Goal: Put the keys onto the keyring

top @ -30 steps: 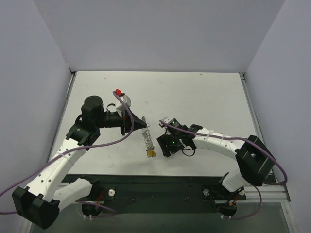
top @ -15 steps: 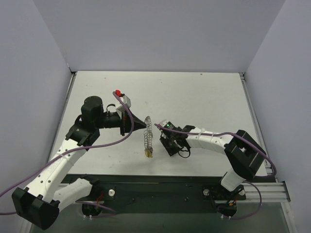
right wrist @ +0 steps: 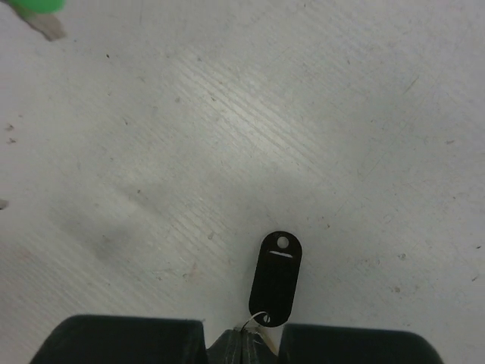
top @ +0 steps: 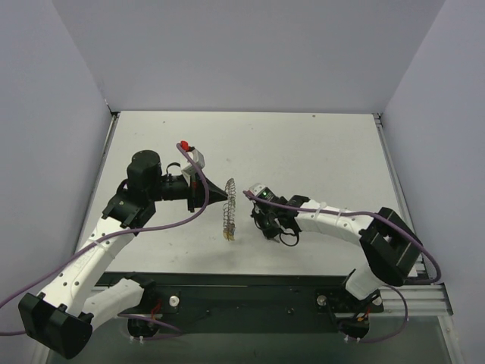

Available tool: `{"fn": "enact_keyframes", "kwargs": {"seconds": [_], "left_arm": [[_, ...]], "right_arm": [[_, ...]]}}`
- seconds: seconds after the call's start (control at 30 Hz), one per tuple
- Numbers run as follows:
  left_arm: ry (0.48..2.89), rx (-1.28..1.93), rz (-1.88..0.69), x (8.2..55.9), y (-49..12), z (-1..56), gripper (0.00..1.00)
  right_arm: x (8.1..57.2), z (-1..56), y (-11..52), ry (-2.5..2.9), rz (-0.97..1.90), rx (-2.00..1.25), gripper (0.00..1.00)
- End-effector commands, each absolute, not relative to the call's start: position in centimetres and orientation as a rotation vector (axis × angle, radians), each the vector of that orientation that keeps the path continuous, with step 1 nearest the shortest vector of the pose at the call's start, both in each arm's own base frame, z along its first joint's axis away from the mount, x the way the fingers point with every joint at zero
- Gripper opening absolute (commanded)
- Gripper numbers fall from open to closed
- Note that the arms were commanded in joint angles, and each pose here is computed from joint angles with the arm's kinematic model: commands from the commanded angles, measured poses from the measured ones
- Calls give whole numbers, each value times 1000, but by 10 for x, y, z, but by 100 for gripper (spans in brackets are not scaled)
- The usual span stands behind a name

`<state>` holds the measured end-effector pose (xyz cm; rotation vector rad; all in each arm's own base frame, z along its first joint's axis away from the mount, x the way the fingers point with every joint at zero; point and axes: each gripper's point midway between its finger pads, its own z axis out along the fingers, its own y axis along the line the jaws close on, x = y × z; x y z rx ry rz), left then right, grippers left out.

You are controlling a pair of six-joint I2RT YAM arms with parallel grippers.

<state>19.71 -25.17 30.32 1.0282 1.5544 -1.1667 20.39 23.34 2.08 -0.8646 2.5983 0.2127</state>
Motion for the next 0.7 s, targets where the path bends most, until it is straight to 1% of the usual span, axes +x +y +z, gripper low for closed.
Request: {"fn": "enact_keyframes", "kwargs": {"seconds": [0.0, 0.13, 0.3, 0.53, 0.67], "left_arm": [[1438, 1049, -1117, 196, -249, 333, 0], [1437, 1050, -1116, 196, -249, 333, 0], [1432, 1053, -1115, 195, -249, 334, 0], [1424, 1066, -1130, 190, -249, 334, 0], [1423, 1066, -1129, 190, -248, 334, 0]], "right_arm": [[212, 60, 243, 2451, 287, -899, 0], [214, 95, 253, 2310, 397, -949, 0], [204, 120, 264, 2228, 608, -1035, 0], [208, 166, 254, 2064, 774, -1022, 0], [209, 156, 249, 2104, 757, -1034, 0]]}}
